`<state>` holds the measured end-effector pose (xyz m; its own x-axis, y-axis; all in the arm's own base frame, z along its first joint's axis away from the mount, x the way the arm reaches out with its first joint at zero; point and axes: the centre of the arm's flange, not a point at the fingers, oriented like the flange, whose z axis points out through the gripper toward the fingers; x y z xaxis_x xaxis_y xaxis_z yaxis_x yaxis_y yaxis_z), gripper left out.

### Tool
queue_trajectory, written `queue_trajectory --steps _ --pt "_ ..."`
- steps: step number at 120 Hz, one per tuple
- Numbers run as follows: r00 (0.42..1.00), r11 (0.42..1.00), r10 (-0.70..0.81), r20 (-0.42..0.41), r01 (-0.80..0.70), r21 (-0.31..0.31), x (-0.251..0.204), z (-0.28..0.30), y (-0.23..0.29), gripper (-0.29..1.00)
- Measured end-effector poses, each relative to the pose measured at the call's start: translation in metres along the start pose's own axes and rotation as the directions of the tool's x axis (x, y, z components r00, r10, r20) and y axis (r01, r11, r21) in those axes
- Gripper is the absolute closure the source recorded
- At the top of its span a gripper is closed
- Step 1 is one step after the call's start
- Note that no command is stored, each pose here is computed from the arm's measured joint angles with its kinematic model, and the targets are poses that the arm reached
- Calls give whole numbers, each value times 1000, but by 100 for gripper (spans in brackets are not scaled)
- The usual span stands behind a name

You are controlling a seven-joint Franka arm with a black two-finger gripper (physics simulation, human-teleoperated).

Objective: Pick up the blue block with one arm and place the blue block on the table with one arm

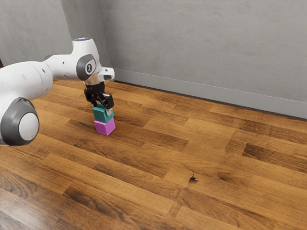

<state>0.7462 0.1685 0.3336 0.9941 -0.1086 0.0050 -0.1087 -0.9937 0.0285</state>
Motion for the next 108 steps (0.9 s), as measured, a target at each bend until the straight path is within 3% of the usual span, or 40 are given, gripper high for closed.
queue_trajectory --steps 72,108 --pt "999 1000 12 -35 -12 2 3 -25 11 30" --pt "989 989 149 -18 -149 -15 33 -5 125 30"
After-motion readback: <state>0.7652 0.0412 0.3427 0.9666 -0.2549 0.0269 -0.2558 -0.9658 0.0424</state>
